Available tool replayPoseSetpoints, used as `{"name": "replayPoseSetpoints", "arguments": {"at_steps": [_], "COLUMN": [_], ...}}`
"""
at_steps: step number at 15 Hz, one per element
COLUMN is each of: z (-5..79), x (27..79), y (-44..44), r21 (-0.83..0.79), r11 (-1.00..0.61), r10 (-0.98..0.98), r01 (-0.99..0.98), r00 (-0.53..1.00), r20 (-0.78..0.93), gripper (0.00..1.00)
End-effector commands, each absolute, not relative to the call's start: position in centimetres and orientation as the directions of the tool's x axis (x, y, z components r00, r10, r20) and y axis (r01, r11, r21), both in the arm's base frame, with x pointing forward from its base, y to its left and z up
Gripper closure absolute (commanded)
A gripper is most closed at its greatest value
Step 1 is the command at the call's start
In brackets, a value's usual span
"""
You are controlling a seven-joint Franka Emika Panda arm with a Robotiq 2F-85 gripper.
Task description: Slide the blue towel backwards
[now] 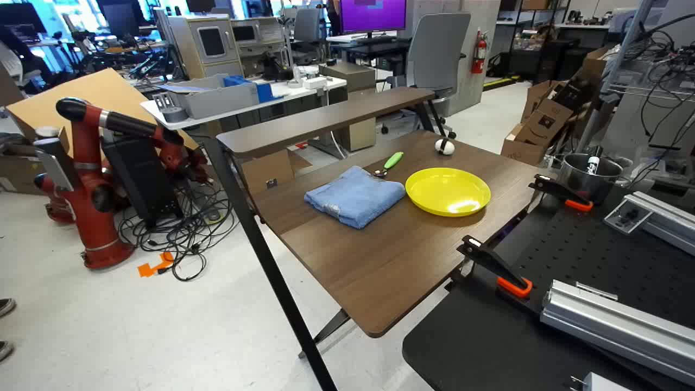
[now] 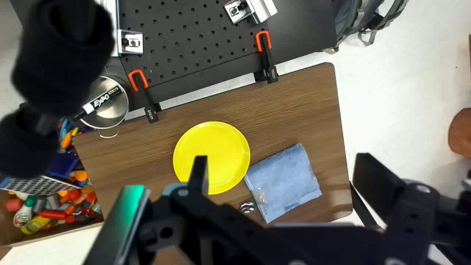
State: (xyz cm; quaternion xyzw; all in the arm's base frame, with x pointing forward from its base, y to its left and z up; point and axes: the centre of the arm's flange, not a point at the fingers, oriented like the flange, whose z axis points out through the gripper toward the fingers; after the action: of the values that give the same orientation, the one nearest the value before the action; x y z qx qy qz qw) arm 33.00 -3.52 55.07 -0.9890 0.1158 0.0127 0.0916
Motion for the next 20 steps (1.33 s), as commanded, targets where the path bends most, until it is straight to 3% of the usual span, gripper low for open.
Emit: {"name": "replayPoseSetpoints", "arguments": {"at_steps": [1,11,20], "z": [55.1,54.8,53.6], "x": [33.0,35.8,44.8], "y": [-3.5,-3.6,-4.3], "r21": [-0.178,-0.122,-0.051], "r11": [-0.956,-0.973,-0.995], "r10": [-0.227,-0.196,-0.086], "r01": [-0.231,-0.195,-0.084], "r00": [0.973,0.981,0.996], "r20": [-0.046,0.0,0.029], "gripper": [0.0,0.0,0.0]}}
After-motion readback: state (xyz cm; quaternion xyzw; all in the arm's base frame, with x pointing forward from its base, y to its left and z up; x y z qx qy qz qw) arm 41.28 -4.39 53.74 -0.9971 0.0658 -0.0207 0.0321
